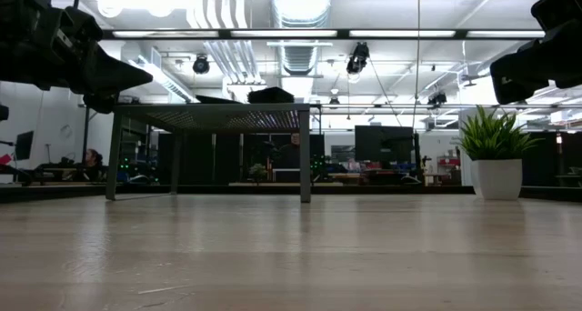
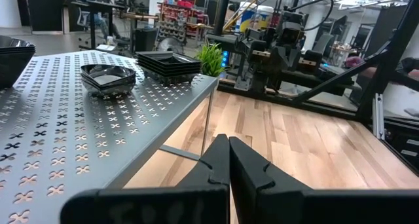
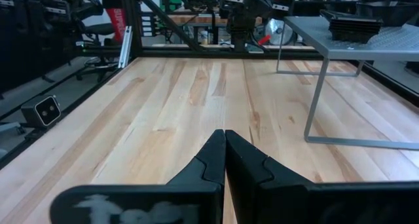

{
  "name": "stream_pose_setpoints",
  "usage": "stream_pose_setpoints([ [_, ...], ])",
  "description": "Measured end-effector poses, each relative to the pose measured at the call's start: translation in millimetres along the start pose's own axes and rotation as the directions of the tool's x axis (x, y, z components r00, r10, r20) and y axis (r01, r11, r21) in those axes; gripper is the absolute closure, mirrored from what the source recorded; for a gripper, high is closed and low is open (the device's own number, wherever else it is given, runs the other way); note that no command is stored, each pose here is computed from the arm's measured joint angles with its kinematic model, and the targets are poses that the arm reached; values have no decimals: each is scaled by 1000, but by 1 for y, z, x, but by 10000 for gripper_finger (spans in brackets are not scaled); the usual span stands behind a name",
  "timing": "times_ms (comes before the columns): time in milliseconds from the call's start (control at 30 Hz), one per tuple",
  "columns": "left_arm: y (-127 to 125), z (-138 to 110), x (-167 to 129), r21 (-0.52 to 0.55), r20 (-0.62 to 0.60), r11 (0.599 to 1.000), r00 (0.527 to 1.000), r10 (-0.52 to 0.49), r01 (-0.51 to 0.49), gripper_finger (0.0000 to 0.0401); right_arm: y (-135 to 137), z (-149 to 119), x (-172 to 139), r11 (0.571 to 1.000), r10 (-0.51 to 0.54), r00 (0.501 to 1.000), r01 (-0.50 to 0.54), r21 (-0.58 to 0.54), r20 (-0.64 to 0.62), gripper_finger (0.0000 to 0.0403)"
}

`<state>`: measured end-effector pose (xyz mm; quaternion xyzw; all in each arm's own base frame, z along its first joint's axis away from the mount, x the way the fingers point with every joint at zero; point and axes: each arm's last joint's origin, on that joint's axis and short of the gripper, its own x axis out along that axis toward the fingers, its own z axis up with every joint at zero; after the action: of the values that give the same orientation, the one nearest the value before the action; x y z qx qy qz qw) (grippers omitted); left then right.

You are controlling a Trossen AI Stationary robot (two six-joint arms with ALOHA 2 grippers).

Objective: Pick & Place Mini shaped plates
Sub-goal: Return to Home Position

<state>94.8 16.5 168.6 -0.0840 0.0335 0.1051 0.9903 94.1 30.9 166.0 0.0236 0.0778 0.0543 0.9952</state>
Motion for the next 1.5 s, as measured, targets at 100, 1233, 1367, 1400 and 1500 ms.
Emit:
stream_pose_setpoints([
  [100, 0, 0, 0, 0, 0, 1000, 1000, 0, 0, 401, 0, 0, 0, 1000, 0, 1000, 0, -3, 0, 394],
  [1233, 0, 1, 0, 0, 13, 1000, 1000, 2, -2, 401, 0, 0, 0, 1000, 0, 1000, 0, 1, 1, 394],
  [1367, 0, 1, 0, -1, 16, 1000, 1000, 2, -2, 401, 0, 0, 0, 1000, 0, 1000, 0, 0, 0, 394],
  [1400, 0, 1, 0, 0, 16, 1000, 1000, 2, -2, 401, 0, 0, 0, 1000, 0, 1000, 0, -3, 1, 394],
  [1500, 0, 1, 0, -1, 17, 1000, 1000, 2, -2, 401, 0, 0, 0, 1000, 1, 1000, -1, -2, 0, 394],
])
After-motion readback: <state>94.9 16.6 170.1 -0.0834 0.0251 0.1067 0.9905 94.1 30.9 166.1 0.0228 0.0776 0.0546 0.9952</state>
